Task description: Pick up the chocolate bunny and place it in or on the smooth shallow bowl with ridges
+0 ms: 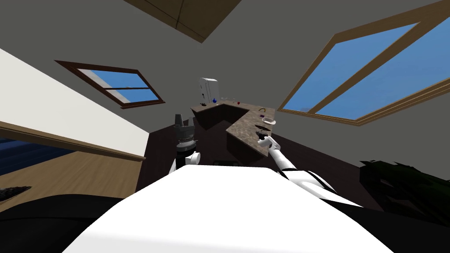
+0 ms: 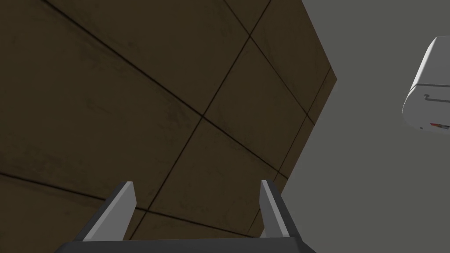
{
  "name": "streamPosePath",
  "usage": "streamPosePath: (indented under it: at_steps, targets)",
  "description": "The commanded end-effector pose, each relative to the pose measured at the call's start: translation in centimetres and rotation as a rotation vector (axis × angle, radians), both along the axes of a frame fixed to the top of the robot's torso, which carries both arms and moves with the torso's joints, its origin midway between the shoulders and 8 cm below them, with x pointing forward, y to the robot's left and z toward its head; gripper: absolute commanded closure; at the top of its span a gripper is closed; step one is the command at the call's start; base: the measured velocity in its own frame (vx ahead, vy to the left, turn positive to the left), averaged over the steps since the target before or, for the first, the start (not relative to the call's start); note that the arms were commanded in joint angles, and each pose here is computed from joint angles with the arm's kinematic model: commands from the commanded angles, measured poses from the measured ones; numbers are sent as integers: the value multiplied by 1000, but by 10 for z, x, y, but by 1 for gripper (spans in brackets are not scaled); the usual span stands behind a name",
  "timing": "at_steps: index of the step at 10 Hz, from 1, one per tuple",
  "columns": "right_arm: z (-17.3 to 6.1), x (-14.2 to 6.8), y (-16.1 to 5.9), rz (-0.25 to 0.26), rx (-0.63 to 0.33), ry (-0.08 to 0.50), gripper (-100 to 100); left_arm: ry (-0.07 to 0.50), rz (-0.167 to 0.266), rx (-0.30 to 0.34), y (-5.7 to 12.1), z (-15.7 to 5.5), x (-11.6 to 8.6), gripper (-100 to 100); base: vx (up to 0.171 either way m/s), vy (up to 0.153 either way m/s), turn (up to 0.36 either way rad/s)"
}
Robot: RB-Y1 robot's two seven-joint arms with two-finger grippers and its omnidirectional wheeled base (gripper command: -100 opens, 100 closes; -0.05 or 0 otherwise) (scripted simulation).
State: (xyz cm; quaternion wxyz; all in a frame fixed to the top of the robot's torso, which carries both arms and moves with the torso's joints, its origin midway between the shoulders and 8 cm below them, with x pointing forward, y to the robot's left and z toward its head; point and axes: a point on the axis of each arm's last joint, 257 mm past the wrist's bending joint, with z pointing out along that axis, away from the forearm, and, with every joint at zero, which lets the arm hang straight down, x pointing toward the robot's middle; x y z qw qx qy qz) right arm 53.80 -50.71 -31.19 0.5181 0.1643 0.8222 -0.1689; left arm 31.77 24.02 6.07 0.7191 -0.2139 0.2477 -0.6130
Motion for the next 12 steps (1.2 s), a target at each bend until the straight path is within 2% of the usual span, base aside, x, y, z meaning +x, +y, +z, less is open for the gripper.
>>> streamPosePath:
  at_steps: [1, 2, 3, 4, 5, 9, 10, 11, 12]
  targets:
    - [0, 0, 0, 0, 0, 0, -100, 0, 0, 0, 0, 0, 0, 0, 49, 34, 1]
    - [0, 0, -1, -2, -1, 1, 0, 0, 0, 0, 0, 0, 0, 0, 10, 8, 1]
    - [-6, -3, -3, 1, 1, -1, -100, 0, 0, 0, 0, 0, 0, 0, 81, -23, -18]
    - [-4, -3, -3, -2, -1, 2, -100, 0, 0, 0, 0, 0, 0, 0, 51, -15, -2]
    - [-5, -3, -3, -1, 0, 0, 100, 0, 0, 0, 0, 0, 0, 0, 7, -2, 0]
    - [-4, -3, -4, -2, -3, 1, 100, 0, 0, 0, 0, 0, 0, 0, 1, -2, -4]
    - [-4, -3, -4, -2, -3, 1, 0, 0, 0, 0, 0, 0, 0, 0, 0, 0, 0]
    - [-4, -3, -4, -2, -3, 1, 100, 0, 0, 0, 0, 0, 0, 0, 0, 0, 0]
    - [-4, -3, -4, -2, -3, 1, 0, 0, 0, 0, 0, 0, 0, 0, 0, 0, 0]
